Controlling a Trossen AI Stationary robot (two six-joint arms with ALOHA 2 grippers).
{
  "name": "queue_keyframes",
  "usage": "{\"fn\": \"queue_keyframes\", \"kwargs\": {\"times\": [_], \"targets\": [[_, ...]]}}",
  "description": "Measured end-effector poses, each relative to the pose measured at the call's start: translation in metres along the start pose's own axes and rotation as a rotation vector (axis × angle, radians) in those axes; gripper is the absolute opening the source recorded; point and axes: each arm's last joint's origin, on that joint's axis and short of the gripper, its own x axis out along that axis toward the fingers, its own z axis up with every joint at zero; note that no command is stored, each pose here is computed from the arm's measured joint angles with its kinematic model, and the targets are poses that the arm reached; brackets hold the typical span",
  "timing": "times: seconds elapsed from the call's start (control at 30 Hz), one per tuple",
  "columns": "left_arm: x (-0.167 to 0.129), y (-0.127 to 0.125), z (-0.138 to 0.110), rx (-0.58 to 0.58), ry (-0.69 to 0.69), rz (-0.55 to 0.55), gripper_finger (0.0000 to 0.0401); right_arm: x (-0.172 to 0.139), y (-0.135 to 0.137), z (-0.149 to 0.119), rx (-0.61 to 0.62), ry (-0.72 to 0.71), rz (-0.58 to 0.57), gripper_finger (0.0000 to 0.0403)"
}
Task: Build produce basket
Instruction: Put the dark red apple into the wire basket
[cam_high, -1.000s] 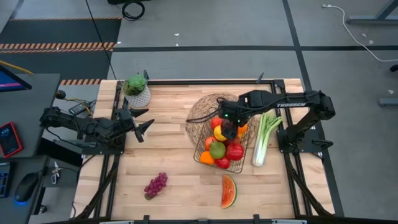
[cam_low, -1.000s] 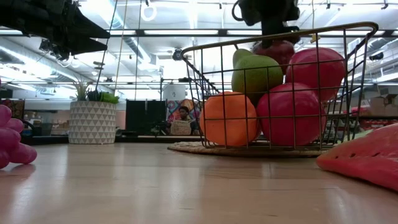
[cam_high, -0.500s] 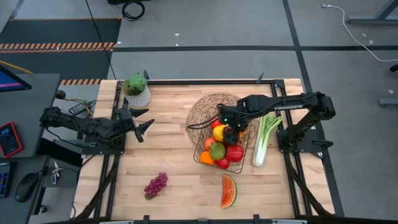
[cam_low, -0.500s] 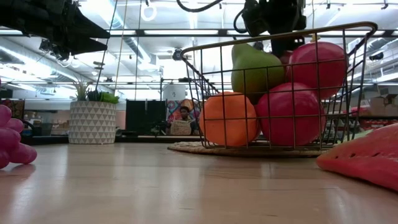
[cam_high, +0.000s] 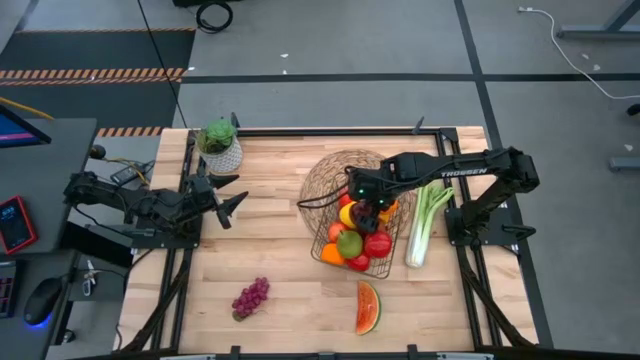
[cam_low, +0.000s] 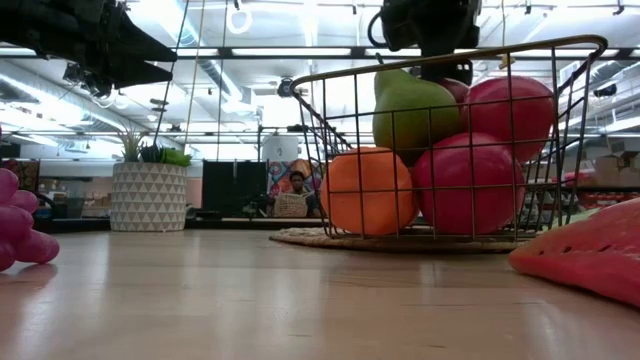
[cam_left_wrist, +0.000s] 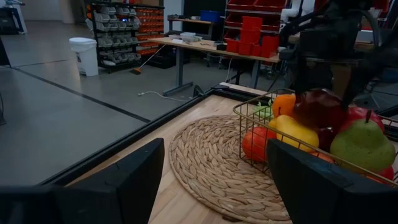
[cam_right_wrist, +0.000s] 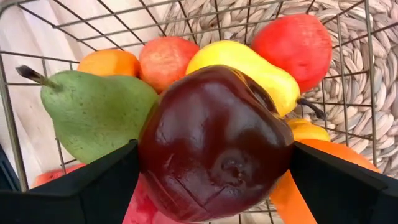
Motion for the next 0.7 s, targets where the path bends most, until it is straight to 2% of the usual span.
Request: {"fn": "queue_keyframes", "kwargs": {"times": [0.17, 0.7], "targets": [[0.0000, 0.0000, 0.0000, 0.000, 0.000, 0.000, 0.0288, 0.0000, 0.0007, 0.0017, 0.037, -0.019, 0.004, 0.0399], [0.0000, 0.0000, 0.0000, 0.000, 0.000, 0.000, 0.0288, 0.0003, 0.0007, -0.0004, 0.013, 0.008, 0.010, 0.0398]]}}
